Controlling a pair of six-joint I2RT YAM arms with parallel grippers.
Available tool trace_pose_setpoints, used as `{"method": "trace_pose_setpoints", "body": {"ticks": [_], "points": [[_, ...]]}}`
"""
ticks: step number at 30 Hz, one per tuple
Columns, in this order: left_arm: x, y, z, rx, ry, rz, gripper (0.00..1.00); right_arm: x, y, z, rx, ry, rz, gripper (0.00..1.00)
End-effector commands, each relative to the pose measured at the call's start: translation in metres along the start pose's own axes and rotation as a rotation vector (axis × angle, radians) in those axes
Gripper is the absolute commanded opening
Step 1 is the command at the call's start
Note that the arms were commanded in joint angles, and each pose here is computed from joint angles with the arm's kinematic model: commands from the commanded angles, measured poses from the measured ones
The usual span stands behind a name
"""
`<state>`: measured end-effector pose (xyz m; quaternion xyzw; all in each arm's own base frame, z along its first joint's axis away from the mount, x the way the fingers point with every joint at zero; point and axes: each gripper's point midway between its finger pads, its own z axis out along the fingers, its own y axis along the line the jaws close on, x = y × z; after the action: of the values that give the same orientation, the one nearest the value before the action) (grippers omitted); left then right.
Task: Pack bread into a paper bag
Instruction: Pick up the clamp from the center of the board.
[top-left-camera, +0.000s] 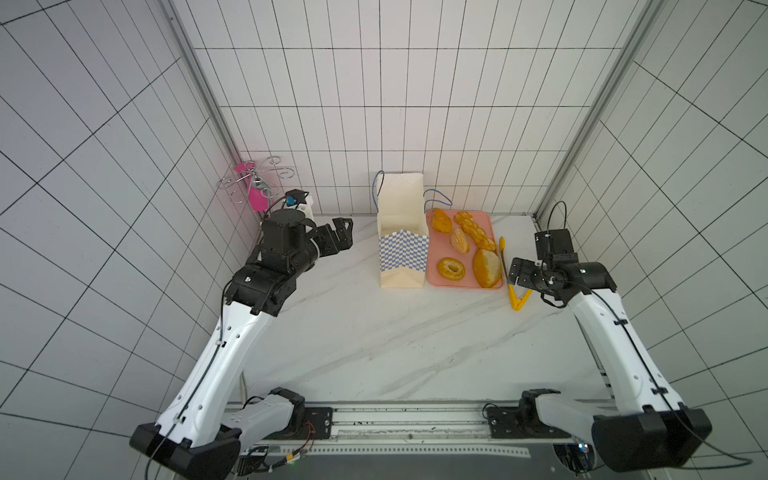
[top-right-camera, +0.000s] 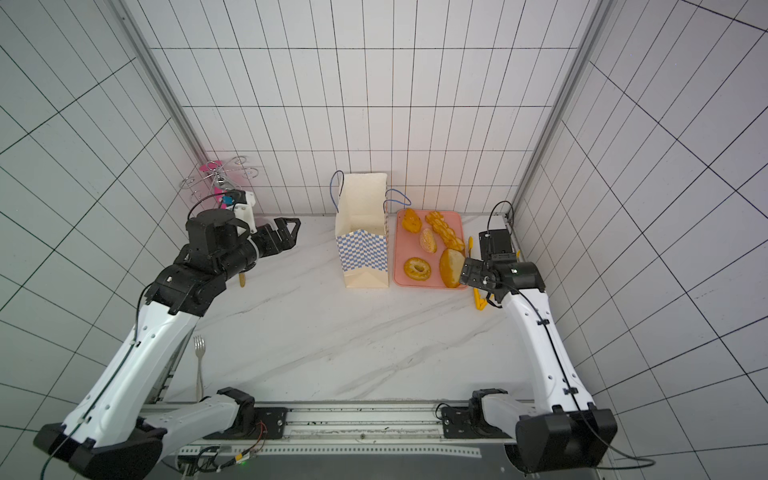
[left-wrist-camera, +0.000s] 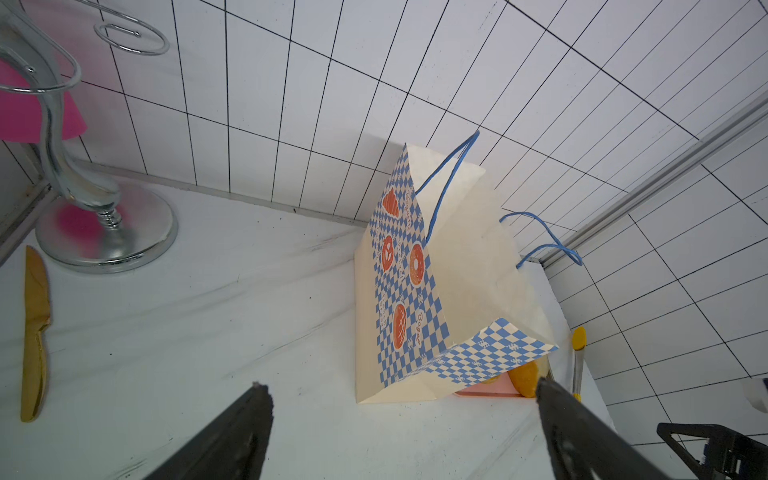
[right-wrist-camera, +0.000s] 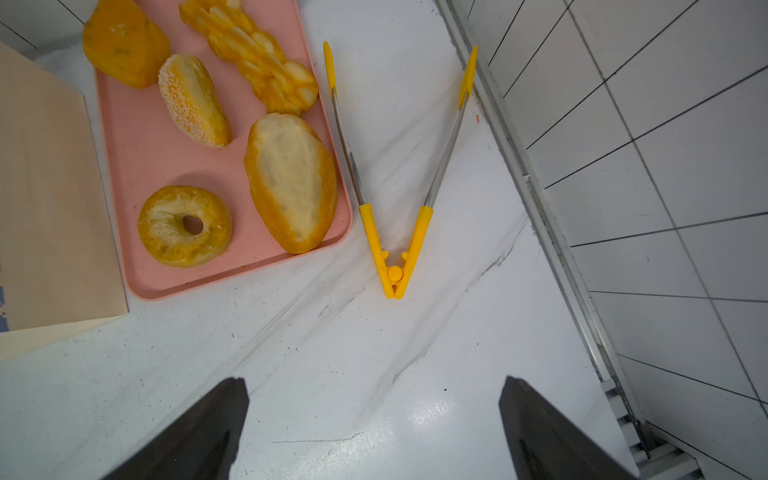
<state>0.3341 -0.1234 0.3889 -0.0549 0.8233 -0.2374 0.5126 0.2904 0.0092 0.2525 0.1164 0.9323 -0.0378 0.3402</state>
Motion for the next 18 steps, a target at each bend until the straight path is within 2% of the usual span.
{"method": "trace_pose_setpoints", "body": {"ticks": [1, 3, 5, 8, 10, 13, 15, 18], "points": [[0.012, -0.015, -0.001, 0.101, 0.043, 0.008, 0.99, 0.007, -0.002, -0.015, -0.077, -0.019, 0.039, 0.99], [0.014, -0.022, -0.006, 0.17, -0.005, 0.029, 0.99, 0.016, 0.002, -0.01, -0.121, 0.034, 0.072, 0.99], [0.018, -0.024, -0.014, 0.234, -0.055, 0.016, 0.99, 0.024, 0.002, -0.003, -0.098, 0.103, 0.069, 0.99], [0.018, 0.014, -0.017, 0.037, -0.089, -0.098, 0.99, 0.029, -0.004, 0.004, -0.047, 0.15, 0.052, 0.99], [0.02, 0.011, -0.017, 0.035, -0.051, -0.027, 0.99, 0.028, -0.014, 0.007, 0.014, 0.15, 0.056, 0.99], [0.015, 0.013, -0.021, -0.025, -0.019, 0.0, 0.99, 0.025, -0.022, 0.017, 0.075, 0.18, 0.041, 0.99], [0.016, 0.009, -0.022, -0.012, 0.002, 0.031, 0.99, 0.025, -0.026, 0.026, 0.104, 0.222, 0.043, 1.0], [0.021, -0.009, -0.027, 0.095, 0.017, 0.099, 0.99, 0.029, -0.031, 0.045, 0.151, 0.284, 0.043, 0.99]]}}
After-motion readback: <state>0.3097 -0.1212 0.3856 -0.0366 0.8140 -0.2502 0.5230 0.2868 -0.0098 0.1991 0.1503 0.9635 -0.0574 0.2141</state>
